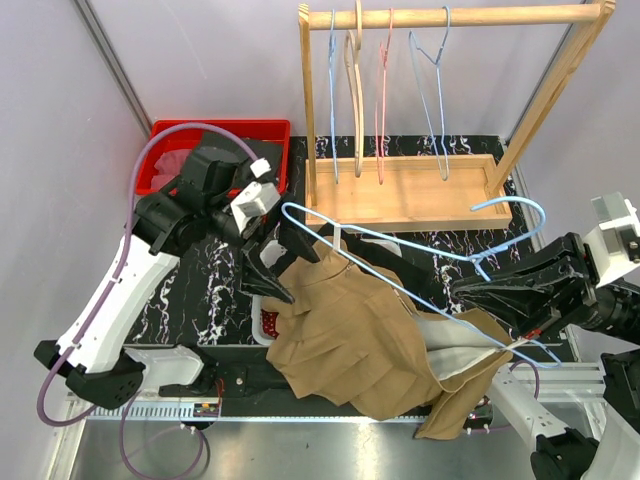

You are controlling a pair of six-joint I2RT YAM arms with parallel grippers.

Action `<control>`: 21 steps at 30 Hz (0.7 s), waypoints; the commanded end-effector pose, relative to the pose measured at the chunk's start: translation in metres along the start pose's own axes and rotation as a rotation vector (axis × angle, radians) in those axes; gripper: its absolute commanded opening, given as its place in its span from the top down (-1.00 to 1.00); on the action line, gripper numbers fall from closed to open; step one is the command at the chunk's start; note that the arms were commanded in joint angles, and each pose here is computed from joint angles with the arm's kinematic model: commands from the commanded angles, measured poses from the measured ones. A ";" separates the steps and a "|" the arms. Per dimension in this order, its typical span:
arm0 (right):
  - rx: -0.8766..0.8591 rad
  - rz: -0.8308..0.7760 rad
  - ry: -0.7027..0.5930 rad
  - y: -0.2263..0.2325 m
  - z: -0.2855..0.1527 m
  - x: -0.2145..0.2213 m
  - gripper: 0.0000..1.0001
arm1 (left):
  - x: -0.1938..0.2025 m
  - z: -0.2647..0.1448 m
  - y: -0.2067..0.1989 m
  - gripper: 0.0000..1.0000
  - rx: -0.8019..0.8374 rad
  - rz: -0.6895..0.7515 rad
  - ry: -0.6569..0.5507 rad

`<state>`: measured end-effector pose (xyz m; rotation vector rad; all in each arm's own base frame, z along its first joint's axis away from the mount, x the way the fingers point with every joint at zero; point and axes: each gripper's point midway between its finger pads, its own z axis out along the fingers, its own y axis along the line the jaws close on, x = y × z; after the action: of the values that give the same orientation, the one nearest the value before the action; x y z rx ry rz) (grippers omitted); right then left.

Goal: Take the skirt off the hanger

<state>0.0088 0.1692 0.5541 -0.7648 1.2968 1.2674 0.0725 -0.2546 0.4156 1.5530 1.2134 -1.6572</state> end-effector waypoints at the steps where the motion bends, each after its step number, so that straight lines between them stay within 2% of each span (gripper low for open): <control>1: -0.036 -0.108 -0.076 0.017 0.000 -0.029 1.00 | 0.016 -0.005 0.004 -0.74 -0.046 0.051 0.016; 6: -0.042 -0.086 -0.075 0.014 0.002 -0.028 1.00 | 0.030 -0.004 0.022 -0.78 -0.073 0.027 0.036; 7: -0.045 -0.089 -0.078 0.015 0.002 -0.028 1.00 | 0.024 -0.003 0.032 -0.77 -0.082 0.067 0.026; 8: -0.042 -0.083 -0.079 0.013 0.003 -0.027 1.00 | 0.025 -0.001 0.037 -0.78 -0.094 0.003 0.023; 10: -0.041 -0.083 -0.085 0.012 0.003 -0.028 1.00 | 0.028 0.003 0.050 -0.87 -0.111 -0.011 0.034; 12: -0.040 -0.082 -0.089 0.011 0.003 -0.029 1.00 | 0.028 0.008 0.051 -0.87 -0.094 -0.030 0.038; 14: -0.029 -0.077 -0.092 0.007 0.005 -0.029 1.00 | 0.023 0.017 0.044 -0.76 -0.037 -0.035 0.032; 15: -0.028 -0.073 -0.090 0.005 0.005 -0.028 1.00 | 0.019 0.018 0.041 -0.60 -0.024 -0.034 0.028; 16: -0.023 -0.068 -0.089 0.003 0.006 -0.027 1.00 | 0.015 0.019 0.040 -0.15 -0.013 -0.038 0.022; 17: -0.018 -0.054 -0.082 -0.002 0.007 -0.023 1.00 | 0.010 0.018 0.039 0.17 -0.014 -0.030 0.018; 19: 0.009 -0.027 -0.070 -0.011 0.008 -0.017 1.00 | -0.005 0.013 0.034 0.65 -0.027 0.014 0.001; 20: 0.021 -0.015 -0.063 -0.014 0.008 -0.014 1.00 | -0.010 0.009 0.032 1.00 -0.037 0.027 -0.006; 21: 0.034 -0.017 -0.056 -0.018 0.008 -0.011 1.00 | -0.016 0.006 0.029 1.00 -0.042 0.046 -0.015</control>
<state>0.0186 0.1719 0.5560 -0.7382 1.2983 1.2950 0.0996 -0.2848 0.3761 1.5324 1.3670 -1.6726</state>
